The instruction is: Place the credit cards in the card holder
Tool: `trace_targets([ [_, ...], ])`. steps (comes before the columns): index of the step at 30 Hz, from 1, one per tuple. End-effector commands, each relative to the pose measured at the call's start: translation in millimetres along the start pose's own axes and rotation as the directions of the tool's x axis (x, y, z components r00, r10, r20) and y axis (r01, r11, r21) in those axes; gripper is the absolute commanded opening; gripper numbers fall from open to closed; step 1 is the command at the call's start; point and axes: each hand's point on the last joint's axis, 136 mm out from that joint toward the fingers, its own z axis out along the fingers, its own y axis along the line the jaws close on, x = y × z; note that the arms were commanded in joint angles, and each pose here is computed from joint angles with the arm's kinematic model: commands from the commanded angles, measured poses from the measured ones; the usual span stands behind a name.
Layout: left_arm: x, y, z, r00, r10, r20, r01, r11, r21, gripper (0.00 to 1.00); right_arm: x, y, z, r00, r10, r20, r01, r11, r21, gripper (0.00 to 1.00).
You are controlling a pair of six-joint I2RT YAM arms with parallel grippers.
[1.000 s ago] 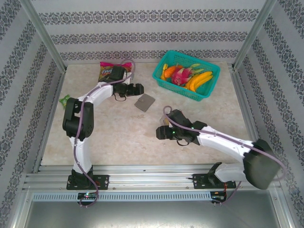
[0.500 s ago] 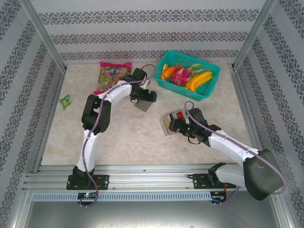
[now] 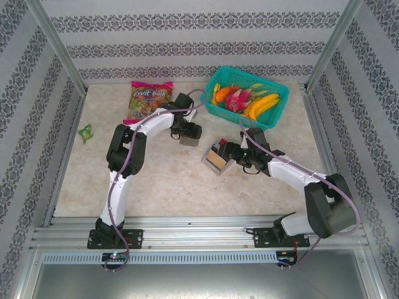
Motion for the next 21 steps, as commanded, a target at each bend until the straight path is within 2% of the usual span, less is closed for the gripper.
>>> trace_targets([
  [1,63,0,9,0.983,0.043,-0.181,-0.058,0.995,-0.081,0.74,-15,9,-11,0.998,-0.036,0.046,0.037,0.999,-0.024,0.87],
  [6,123,18,-3,0.965,0.041,-0.259,-0.102,0.969,-0.225,0.69,-17,8,-33,0.993,-0.059,0.098,0.059,0.998,0.001,0.87],
  [11,199,33,-34,0.954,-0.084,-0.287,-0.003,0.956,-0.292,0.69,-9,18,-51,0.991,-0.061,0.116,0.067,0.996,-0.055,0.86],
  [14,239,5,-48,0.954,-0.138,-0.267,0.09,0.979,-0.183,0.69,4,29,-58,0.991,-0.07,0.112,0.083,0.99,-0.112,0.84],
  [17,255,-36,-64,0.959,-0.195,-0.207,0.193,0.981,-0.028,0.72,22,40,-62,0.99,-0.099,0.101,0.113,0.982,-0.151,0.78],
  [21,242,-67,-100,0.953,-0.291,-0.086,0.3,0.946,0.126,0.83,53,57,-56,0.99,-0.134,0.042,0.14,0.969,-0.203,0.63],
])
